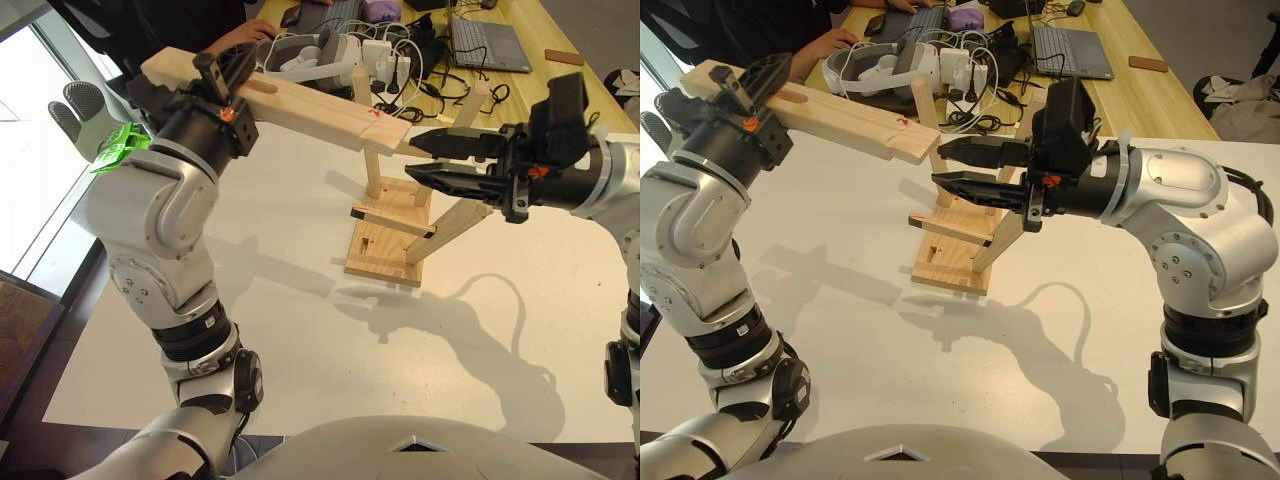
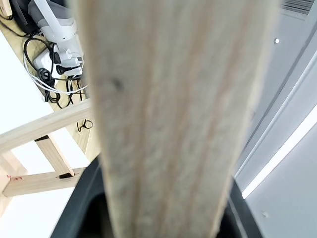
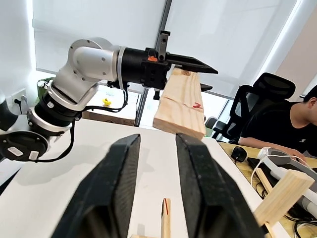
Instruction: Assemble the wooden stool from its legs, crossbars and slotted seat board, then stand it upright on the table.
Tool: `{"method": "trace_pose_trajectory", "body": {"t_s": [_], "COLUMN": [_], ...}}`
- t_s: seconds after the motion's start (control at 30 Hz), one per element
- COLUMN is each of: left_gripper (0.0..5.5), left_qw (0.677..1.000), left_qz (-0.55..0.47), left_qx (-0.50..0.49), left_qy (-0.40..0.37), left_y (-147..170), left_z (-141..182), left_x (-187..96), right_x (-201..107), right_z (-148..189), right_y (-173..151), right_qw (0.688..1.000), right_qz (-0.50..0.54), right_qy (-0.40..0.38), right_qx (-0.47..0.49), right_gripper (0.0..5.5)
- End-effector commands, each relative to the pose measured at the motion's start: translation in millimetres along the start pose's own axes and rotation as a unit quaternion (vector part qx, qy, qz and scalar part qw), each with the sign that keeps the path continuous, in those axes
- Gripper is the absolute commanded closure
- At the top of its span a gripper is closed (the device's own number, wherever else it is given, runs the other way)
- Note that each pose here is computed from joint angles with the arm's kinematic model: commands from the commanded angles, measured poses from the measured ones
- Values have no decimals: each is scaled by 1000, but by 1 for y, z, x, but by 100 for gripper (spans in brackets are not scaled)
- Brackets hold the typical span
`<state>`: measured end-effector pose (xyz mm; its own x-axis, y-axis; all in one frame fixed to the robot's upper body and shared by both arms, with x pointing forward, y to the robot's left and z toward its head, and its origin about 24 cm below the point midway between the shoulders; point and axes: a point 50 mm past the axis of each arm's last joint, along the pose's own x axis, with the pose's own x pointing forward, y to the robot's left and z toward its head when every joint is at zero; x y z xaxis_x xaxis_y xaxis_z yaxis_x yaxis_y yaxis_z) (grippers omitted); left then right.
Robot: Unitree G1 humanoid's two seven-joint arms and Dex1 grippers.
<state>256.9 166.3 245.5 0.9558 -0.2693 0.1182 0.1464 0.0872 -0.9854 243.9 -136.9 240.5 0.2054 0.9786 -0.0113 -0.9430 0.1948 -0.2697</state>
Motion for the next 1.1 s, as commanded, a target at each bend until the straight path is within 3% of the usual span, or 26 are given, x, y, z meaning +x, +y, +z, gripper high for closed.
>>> {"method": "trace_pose_trajectory", "body": {"t_s": [0.03, 0.17, 0.27, 0.37, 0.43, 0.53, 0.73, 1.0, 1.1], "left_gripper": [449, 449, 449, 449, 450, 450, 450, 450, 450], "left_qw": [997, 975, 943, 871, 840, 824, 832, 842, 811], "left_qz": [-15, -31, -30, -13, 0, 24, 48, 40, 36], "left_qx": [73, 211, 318, 485, 541, 565, 550, 535, 582], "left_qy": [-14, -62, -97, -81, -51, -40, -52, -53, -49], "left_y": [-10, -22, -25, -10, 9, 31, 54, 69, 75], "left_z": [10, 32, 43, 29, 14, 1, -29, -76, -87], "left_x": [2, 0, -4, -12, -18, -28, -31, -21, -21], "right_x": [-3, -15, -22, -24, -25, -32, -56, -71, -61], "right_z": [-2, 5, 24, 37, 28, 2, -49, -91, -98], "right_y": [3, 3, 9, 24, 43, 69, 98, 80, 66], "right_qw": [1000, 998, 996, 988, 979, 961, 919, 902, 918], "right_qz": [10, 19, 49, 99, 125, 137, 147, 93, 49], "right_qy": [27, 50, 24, -1, 37, 137, 325, 416, 390], "right_qx": [-4, 17, 65, 122, 157, 199, 166, 64, 48], "right_gripper": [346, 277, 272, 272, 272, 272, 272, 272, 272]}}
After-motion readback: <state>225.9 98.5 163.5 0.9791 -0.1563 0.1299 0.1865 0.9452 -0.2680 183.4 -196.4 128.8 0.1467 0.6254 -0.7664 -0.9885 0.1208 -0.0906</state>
